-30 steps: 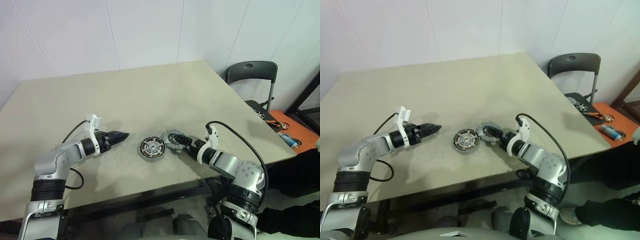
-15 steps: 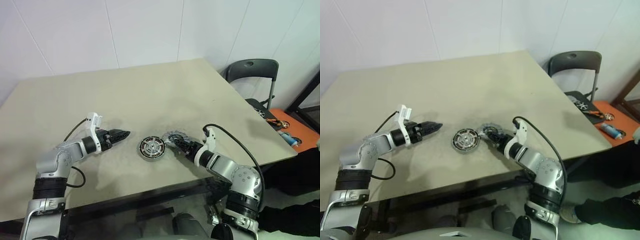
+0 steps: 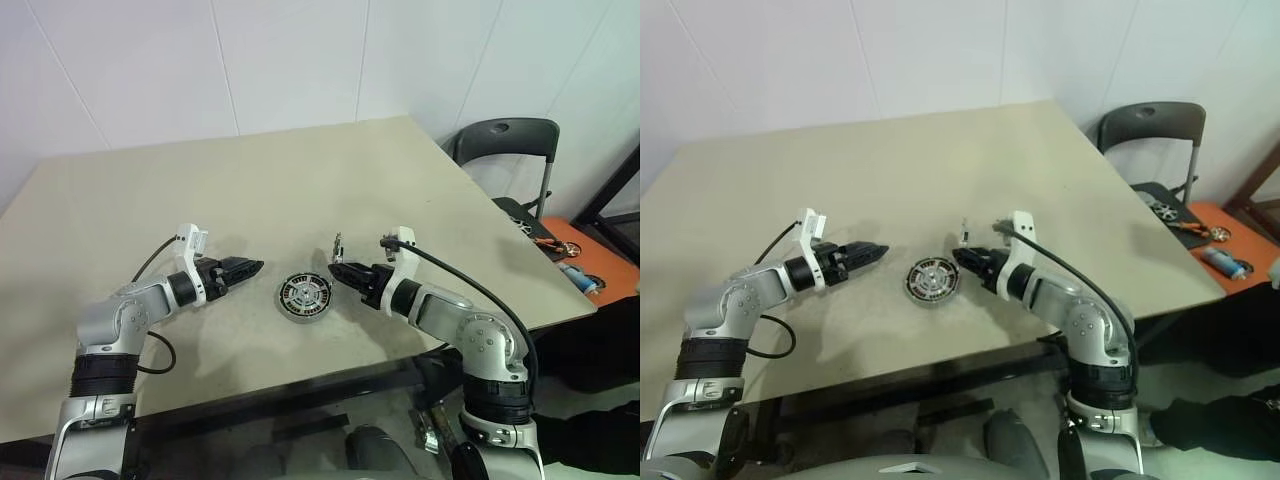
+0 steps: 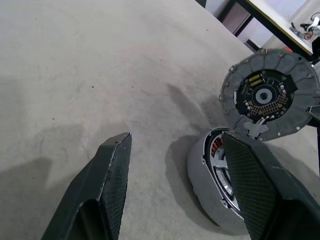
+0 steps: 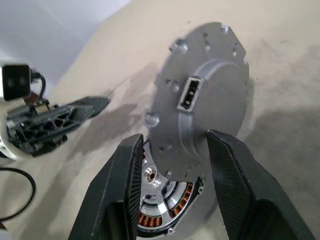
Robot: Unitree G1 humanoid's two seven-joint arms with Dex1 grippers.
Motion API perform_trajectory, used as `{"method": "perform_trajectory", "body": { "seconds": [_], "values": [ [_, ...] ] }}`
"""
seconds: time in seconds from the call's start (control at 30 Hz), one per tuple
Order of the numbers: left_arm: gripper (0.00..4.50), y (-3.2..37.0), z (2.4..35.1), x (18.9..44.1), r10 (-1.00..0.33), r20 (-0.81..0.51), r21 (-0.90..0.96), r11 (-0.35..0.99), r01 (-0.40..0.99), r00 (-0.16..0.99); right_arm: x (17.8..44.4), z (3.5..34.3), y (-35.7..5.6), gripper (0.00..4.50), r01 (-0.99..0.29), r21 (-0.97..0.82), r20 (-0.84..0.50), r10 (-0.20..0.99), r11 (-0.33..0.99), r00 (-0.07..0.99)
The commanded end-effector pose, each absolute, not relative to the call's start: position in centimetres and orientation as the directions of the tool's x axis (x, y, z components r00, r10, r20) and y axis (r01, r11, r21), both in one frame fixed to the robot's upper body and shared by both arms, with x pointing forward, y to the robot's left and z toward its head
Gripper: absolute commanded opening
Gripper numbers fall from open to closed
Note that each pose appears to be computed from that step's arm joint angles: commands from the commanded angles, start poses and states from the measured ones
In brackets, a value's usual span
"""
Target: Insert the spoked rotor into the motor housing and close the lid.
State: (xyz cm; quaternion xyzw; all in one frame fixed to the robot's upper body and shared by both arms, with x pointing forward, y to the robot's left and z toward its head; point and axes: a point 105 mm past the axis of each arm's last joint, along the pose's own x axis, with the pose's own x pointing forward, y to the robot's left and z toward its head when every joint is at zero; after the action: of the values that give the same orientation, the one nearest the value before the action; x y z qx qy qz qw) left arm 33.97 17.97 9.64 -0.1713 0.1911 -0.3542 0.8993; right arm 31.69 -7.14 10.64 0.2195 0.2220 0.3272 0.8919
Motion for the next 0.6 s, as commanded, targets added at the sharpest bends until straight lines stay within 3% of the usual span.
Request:
{"method": "perform_trajectory", "body": {
  "seconds": [0.03, 0.3, 0.6],
  "values": [
    [3.06, 18.1, 10.7, 34.2, -0.699, -0.197, -0.417, 0.694, 0.586, 0.688, 32.2, 10.3, -8.1, 2.07, -0.466, 0.513, -0.256, 0.647, 0.721, 0.718],
    [3.06, 18.2, 10.6, 34.2, -0.694, -0.200, -0.417, 0.699, 0.581, 0.691, 33.2, 8.6, -9.7, 2.07, -0.377, 0.513, -0.302, 0.573, 0.771, 0.762],
    [3.06, 18.2, 10.8, 34.4, -0.695, -0.200, -0.413, 0.699, 0.584, 0.690, 33.4, 7.7, -9.6, 2.07, -0.407, 0.402, -0.309, 0.540, 0.820, 0.783]
  ]
}}
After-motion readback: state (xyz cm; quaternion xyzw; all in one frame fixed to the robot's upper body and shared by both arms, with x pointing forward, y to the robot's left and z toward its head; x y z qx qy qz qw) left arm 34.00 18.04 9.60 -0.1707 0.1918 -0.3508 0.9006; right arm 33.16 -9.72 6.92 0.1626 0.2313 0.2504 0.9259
